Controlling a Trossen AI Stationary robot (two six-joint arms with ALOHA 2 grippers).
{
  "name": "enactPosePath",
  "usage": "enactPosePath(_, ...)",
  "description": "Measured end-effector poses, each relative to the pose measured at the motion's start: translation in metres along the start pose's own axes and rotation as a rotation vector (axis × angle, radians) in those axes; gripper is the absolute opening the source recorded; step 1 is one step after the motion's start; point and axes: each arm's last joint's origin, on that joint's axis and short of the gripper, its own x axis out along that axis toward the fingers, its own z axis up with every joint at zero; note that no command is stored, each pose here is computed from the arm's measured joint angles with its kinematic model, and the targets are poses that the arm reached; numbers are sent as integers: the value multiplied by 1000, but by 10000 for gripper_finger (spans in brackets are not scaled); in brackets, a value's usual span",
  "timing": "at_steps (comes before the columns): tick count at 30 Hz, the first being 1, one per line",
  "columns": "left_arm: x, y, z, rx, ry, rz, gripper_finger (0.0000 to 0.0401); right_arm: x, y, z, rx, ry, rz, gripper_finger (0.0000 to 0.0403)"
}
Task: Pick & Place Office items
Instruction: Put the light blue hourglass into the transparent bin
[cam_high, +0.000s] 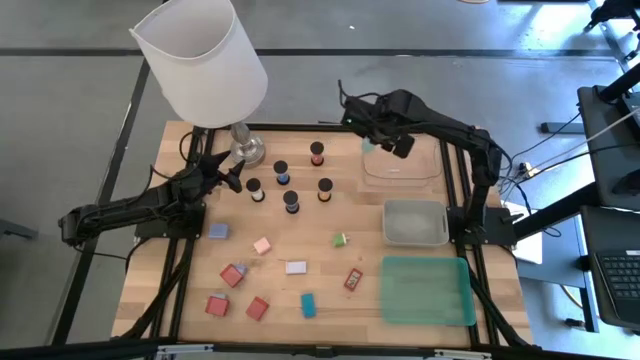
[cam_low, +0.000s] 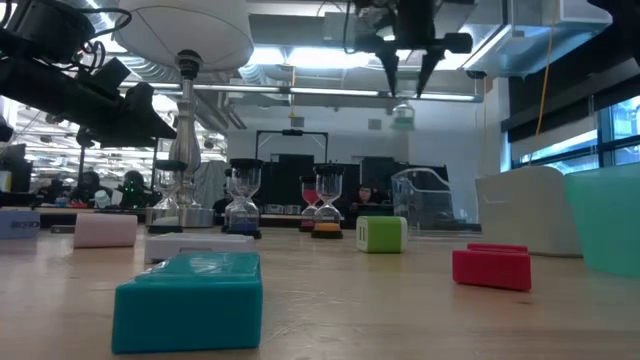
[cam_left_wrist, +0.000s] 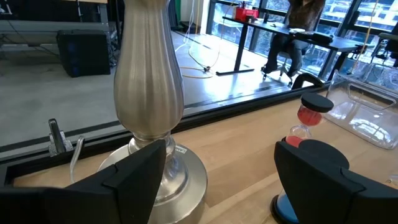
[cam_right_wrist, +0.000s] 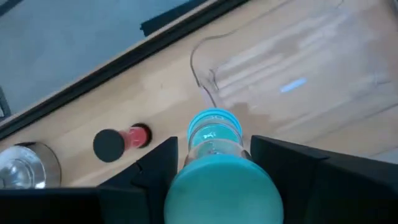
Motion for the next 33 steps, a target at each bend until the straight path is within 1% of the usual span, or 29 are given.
enactPosePath(2,0,0,0,0,0,0,297,6,-4,7,-10,18,-40,192)
enactPosePath(4,0,0,0,0,0,0,297,12,-6,15,-29,16,-56,192)
enactPosePath(9,0,0,0,0,0,0,297,34,-11,36,-79,17,-141,192)
enactPosePath(18,0,0,0,0,0,0,297,78,-30,79,-105,125,-285,192)
enactPosePath(22,0,0,0,0,0,0,297,93,-46,95,-107,153,-264,192)
enactPosePath(27,0,0,0,0,0,0,297,110,-74,107,-47,145,-174,192)
enactPosePath(30,0,0,0,0,0,0,297,124,-92,110,-5,136,-179,192)
enactPosePath(33,0,0,0,0,0,0,297,136,-107,112,51,136,-207,198)
